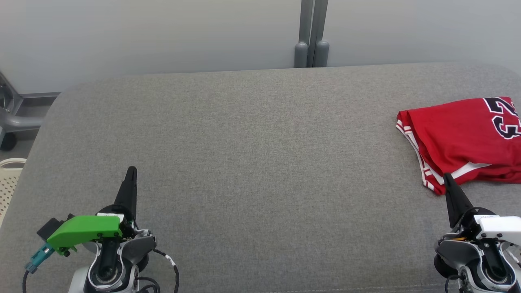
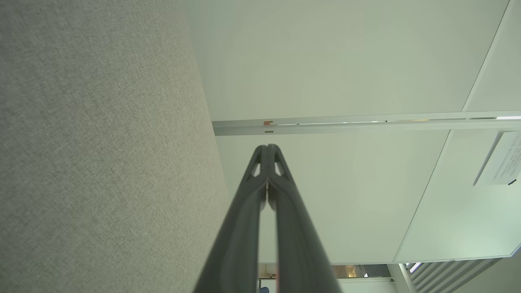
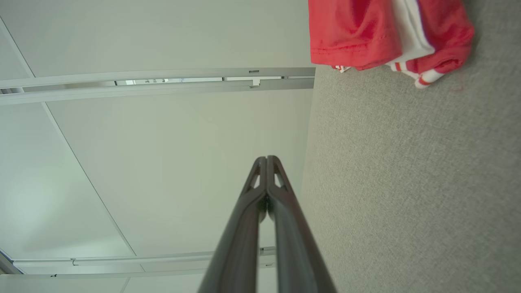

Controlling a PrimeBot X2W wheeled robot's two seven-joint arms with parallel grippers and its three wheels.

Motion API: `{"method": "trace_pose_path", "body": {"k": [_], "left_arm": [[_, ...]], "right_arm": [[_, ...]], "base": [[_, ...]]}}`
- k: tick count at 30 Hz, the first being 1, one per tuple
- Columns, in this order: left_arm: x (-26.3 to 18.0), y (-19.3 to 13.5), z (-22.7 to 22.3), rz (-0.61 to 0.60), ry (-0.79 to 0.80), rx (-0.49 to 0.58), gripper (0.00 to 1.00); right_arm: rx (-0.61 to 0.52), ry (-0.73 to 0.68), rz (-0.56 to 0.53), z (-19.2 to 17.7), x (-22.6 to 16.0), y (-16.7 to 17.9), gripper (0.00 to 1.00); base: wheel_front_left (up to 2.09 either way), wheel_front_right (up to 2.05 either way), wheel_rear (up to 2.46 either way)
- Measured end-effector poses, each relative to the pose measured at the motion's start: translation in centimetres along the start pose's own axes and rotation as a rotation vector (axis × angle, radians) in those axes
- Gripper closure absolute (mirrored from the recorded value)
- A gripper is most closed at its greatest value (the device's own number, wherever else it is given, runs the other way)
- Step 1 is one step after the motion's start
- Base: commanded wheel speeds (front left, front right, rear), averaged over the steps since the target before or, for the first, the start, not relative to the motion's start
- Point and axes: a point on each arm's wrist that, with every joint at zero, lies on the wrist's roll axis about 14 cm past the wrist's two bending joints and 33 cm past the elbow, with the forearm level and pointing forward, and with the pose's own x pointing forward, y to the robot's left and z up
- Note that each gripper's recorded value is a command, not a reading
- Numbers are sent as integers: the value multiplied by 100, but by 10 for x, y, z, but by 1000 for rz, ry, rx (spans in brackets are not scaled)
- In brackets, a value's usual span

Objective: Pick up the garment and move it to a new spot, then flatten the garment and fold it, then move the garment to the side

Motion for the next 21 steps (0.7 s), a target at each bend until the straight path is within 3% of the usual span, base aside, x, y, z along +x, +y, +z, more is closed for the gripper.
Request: {"method": "trace_pose_path", "body": {"k": [21], "left_arm": [[0,0,0,0,0,0,100]], "right_arm": [[0,0,0,0,0,0,100]], "base": [[0,0,0]]}}
